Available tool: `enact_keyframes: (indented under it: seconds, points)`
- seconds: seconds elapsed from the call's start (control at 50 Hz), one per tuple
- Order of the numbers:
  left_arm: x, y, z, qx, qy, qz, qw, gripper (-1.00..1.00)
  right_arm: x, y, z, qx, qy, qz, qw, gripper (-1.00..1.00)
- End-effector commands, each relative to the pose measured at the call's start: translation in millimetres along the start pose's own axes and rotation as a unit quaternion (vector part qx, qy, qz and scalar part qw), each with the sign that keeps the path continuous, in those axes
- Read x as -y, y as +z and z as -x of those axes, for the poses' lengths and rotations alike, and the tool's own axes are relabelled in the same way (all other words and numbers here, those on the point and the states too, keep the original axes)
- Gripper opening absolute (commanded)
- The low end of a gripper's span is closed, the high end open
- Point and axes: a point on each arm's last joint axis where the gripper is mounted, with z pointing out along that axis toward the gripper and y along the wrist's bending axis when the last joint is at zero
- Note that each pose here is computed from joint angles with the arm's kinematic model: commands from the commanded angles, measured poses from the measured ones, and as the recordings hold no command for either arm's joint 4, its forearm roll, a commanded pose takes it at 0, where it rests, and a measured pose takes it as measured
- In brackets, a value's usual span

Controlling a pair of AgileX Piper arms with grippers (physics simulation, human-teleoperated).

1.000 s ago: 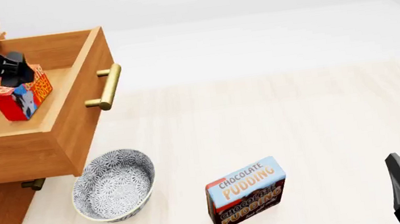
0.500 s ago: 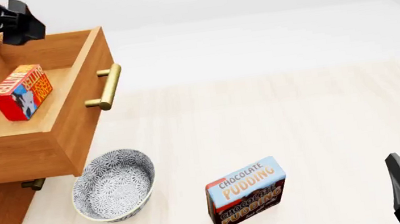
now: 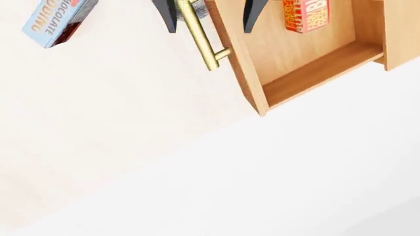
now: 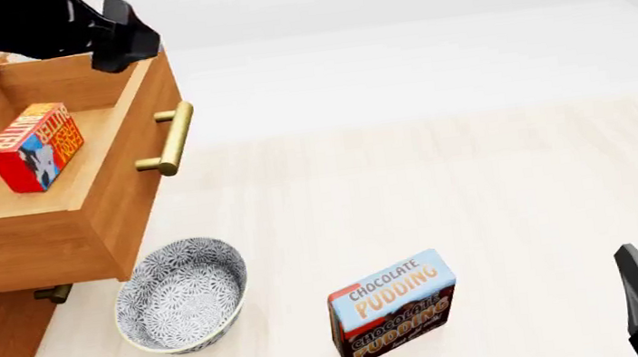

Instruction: Put the butter at the back in the top drawer of the cabinet and close it.

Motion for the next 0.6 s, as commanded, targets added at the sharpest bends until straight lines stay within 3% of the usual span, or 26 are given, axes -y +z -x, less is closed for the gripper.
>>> enact_keyframes:
  seconds: [0.02,0.28,0.6]
  points:
    - [29.1,25,-2.4,0.001,0.025,-0.040,0.9989,1.00,0,0,0,0.000,0.000,0.000,1.0000,1.00]
    - [56.4,63,-11.6,-0.016,0.040,-0.071,0.9966,1.00,0,0,0,0.000,0.000,0.000,1.0000,1.00]
    - [83.6,84,-6.7,-0.022,0.049,-0.100,0.9935,1.00,0,0,0,0.000,0.000,0.000,1.0000,1.00]
